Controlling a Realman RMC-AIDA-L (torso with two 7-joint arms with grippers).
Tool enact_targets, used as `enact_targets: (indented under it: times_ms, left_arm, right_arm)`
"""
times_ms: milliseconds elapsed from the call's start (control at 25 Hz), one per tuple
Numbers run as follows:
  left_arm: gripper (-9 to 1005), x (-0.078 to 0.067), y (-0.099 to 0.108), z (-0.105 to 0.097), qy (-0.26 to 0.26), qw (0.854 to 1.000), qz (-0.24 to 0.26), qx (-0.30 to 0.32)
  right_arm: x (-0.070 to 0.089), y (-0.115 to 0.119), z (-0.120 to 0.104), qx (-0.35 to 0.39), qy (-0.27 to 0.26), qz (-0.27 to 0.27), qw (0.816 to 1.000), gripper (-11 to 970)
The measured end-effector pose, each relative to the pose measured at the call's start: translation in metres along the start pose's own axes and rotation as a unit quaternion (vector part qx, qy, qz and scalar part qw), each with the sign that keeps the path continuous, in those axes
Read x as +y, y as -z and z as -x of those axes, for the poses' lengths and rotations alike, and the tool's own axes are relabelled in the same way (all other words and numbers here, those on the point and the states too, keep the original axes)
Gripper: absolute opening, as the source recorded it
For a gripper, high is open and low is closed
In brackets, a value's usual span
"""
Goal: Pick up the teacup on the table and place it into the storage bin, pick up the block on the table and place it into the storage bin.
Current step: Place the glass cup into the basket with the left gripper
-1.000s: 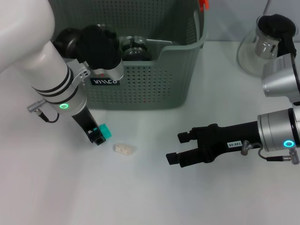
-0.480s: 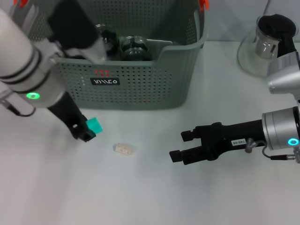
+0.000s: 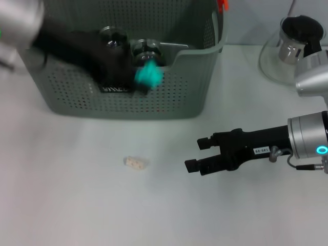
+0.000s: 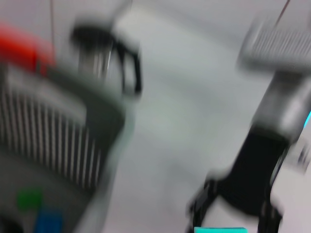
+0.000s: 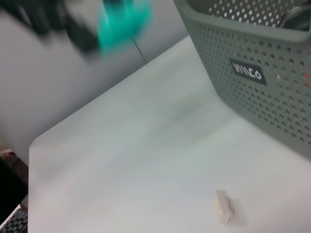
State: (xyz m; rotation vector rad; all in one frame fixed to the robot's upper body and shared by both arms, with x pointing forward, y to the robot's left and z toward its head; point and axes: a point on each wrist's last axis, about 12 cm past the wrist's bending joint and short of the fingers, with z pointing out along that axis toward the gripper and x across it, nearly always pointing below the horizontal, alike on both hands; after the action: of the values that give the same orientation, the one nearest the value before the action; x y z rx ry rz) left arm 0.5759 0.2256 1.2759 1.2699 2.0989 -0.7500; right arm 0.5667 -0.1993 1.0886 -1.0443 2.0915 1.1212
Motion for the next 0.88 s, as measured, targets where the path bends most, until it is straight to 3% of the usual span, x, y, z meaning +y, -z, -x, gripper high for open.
enact_targets:
  times_ms: [120,200,440,680,880]
  left_arm:
    - [470,0.016,0.011,0.020,-0.004,0.998,0.022,-0.054]
    - [476,0.043,0.008,0.029,0.017,0.994,0.067,-0.079]
    - [492,0.096,-0.012,0.029,0.077,0.982,0.148,-0.085]
    - [508,0.106,-0.022,0.027,0.076,0.975,0.195,-0.072]
    - [593,0.110,-0.016,0.028,0.073,0.970,0.222,-0.070]
  right_arm:
    - [0.000,0.001,0.001,-0.004,-0.001,0.002,1.000,941]
    - [0.000,0.002,0.001,-0.005,-0.001,0.002,1.000,941]
    - [0.000,0.002,0.001,-0.006,-0.003,0.002,1.000,942]
    - [0.000,0.002,0.002,-0.006,-0.003,0.002,1.000,942]
    - [0.000,0.002,0.001,-0.006,-0.005,0.002,1.000,942]
